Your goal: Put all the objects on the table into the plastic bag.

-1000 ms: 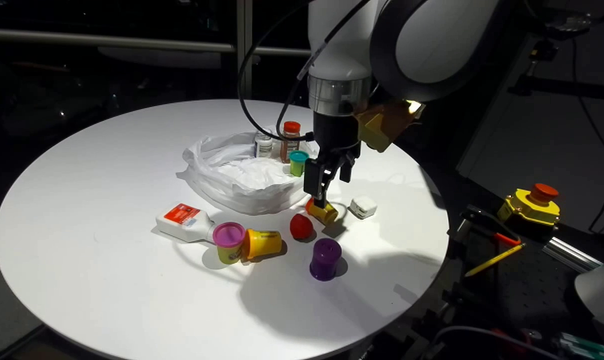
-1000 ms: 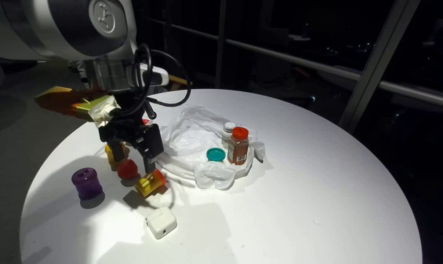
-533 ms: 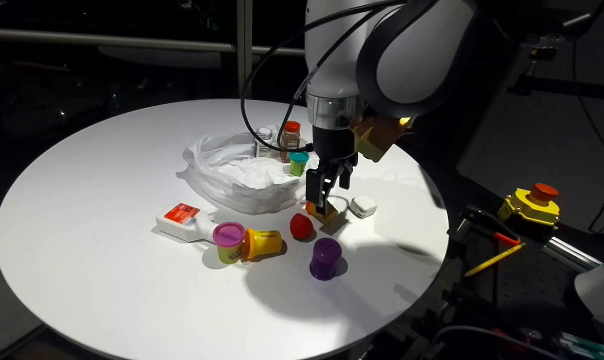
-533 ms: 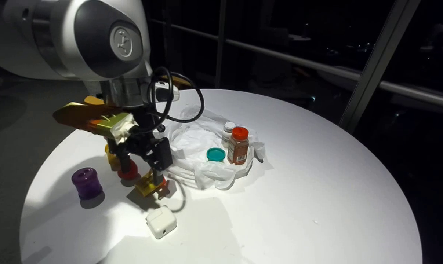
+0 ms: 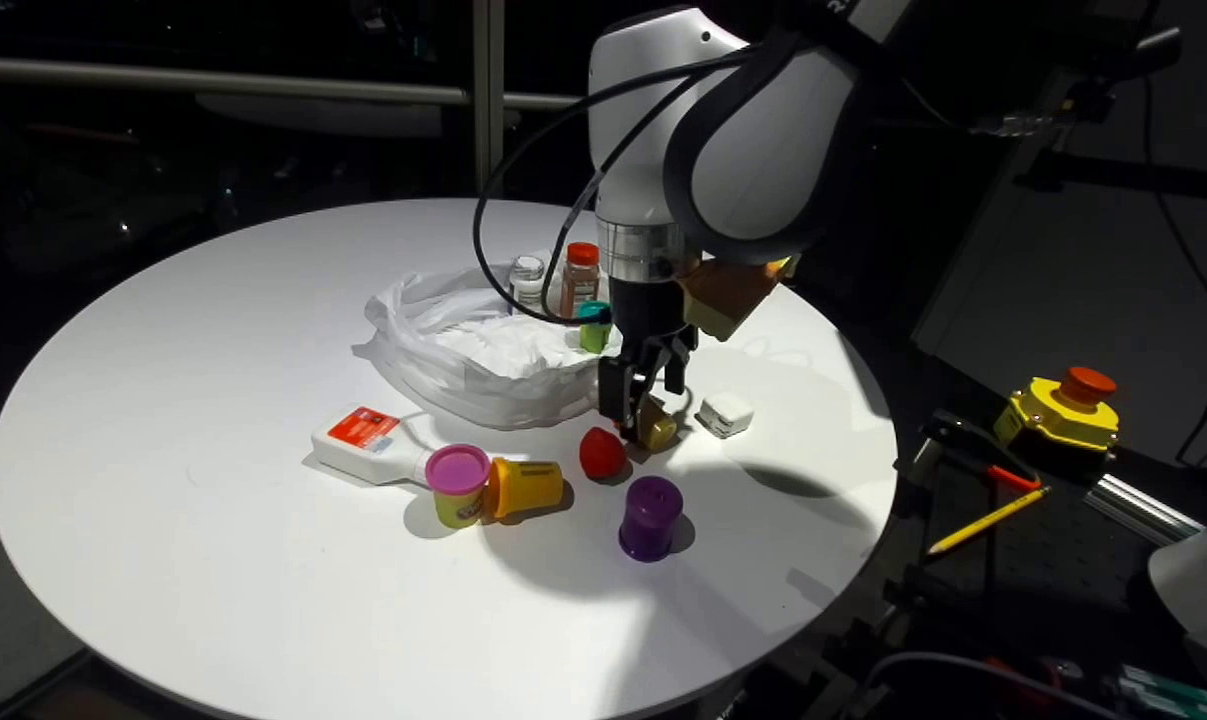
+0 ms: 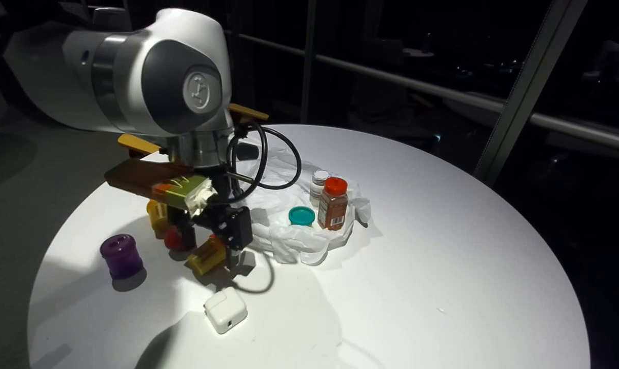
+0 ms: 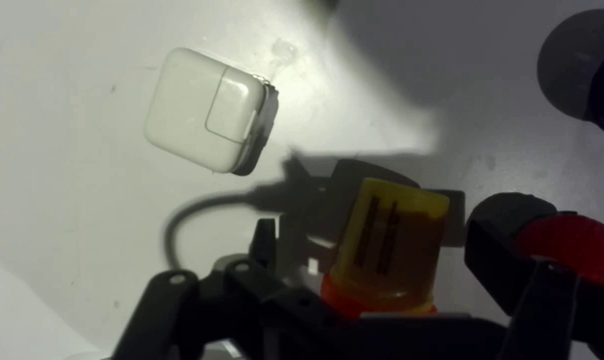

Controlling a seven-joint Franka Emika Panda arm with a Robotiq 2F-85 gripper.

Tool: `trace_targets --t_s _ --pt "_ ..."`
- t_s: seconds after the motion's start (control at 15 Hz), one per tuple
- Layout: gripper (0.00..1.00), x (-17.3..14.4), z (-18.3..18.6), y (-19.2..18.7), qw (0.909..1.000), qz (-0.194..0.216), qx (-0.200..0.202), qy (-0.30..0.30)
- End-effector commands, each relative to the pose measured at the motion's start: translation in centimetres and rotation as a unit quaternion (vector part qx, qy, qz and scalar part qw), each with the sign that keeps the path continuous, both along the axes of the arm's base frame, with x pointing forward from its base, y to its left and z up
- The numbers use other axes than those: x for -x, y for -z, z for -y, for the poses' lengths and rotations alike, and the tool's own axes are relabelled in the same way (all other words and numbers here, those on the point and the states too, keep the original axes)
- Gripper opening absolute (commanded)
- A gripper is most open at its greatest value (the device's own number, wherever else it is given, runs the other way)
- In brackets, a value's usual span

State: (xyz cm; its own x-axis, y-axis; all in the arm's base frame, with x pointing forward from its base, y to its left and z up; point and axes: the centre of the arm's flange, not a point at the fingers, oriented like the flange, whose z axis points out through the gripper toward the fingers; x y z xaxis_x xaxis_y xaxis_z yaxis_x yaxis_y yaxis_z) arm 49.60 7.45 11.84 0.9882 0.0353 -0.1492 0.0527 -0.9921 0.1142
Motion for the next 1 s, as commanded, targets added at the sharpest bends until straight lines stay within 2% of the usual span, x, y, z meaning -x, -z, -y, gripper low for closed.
trace_targets --t_s 0.0,0.13,0.4,0.6,0.8,0.93 --pt "0.68 -1.4 0.3 1.0 0.9999 -0.008 -0.014 0.002" --pt "0.49 -1.3 0.4 0.5 0.9999 -0.005 -0.014 0.003" --pt "0.21 -0.7 1.5 -1.8 0.9998 0.012 -0.001 0.014" --pt "0.19 -1.5 1.9 -6.0 0.9992 0.033 0.015 0.017" --pt "0.19 -3.9 0.9 -10.3 0.9996 0.022 0.016 0.0" --pt "0.19 -6.9 0.2 -11.6 0.9997 0.017 0.018 -0.004"
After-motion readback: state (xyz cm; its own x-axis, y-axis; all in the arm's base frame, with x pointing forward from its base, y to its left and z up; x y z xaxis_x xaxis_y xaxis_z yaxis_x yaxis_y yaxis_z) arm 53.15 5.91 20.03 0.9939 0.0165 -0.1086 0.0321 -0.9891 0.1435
